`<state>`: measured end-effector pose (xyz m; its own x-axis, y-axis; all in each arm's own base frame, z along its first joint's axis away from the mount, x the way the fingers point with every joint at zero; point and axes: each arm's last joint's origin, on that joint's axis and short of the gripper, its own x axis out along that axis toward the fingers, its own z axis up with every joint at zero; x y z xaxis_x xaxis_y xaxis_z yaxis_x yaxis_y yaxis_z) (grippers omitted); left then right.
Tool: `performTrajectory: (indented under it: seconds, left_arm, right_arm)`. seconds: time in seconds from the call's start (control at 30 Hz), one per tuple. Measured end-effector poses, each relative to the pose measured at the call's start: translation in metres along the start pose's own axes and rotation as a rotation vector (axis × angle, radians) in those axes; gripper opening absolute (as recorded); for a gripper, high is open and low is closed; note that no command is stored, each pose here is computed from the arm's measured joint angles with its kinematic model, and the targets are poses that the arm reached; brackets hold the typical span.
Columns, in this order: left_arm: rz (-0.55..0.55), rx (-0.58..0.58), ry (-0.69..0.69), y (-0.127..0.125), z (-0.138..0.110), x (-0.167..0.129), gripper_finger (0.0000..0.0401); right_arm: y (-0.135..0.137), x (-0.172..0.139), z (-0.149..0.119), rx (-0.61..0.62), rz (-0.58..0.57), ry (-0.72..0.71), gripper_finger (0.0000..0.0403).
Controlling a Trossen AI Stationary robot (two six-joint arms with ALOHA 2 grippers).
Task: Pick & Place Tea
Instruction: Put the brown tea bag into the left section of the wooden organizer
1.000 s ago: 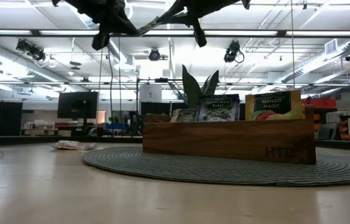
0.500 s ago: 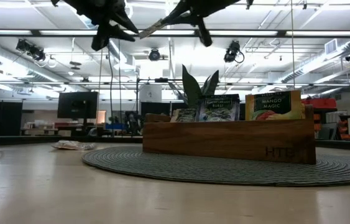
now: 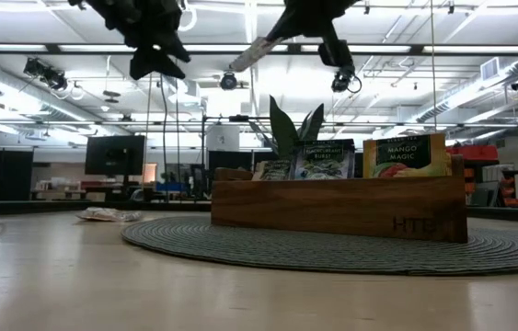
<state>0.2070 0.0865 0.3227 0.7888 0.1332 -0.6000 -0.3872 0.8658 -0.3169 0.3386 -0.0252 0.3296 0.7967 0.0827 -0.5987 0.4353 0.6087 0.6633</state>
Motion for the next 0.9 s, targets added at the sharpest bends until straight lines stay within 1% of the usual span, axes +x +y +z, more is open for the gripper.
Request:
performTrajectory:
  seconds: [0.2,0.33,0.47,0.6,0.8,0.9]
  left_arm:
    - [0.038,0.023,0.092,0.003,-0.009,0.000,0.0195]
    - [0.048,0.027,0.096,0.004,-0.010,0.000,0.0195]
    - [0.049,0.016,0.096,0.004,-0.010,0.000,0.0195]
    - [0.049,0.014,0.097,0.004,-0.011,0.000,0.0195]
    - [0.050,0.015,0.098,0.004,-0.011,0.001,0.0195]
    - [0.050,0.011,0.098,0.004,-0.011,0.001,0.0195]
  right_arm:
    - [0.000,0.022,-0.016,0.006,-0.056,0.074,0.0000]
    - [-0.003,0.039,-0.025,-0.020,-0.084,0.133,0.0000]
    - [-0.011,0.053,-0.036,-0.044,-0.158,0.212,0.0000]
    - [-0.018,0.062,-0.041,-0.068,-0.209,0.259,0.0000]
    - [-0.025,0.075,-0.043,-0.128,-0.224,0.281,0.0000]
    - [-0.031,0.084,-0.045,-0.134,-0.237,0.320,0.0000]
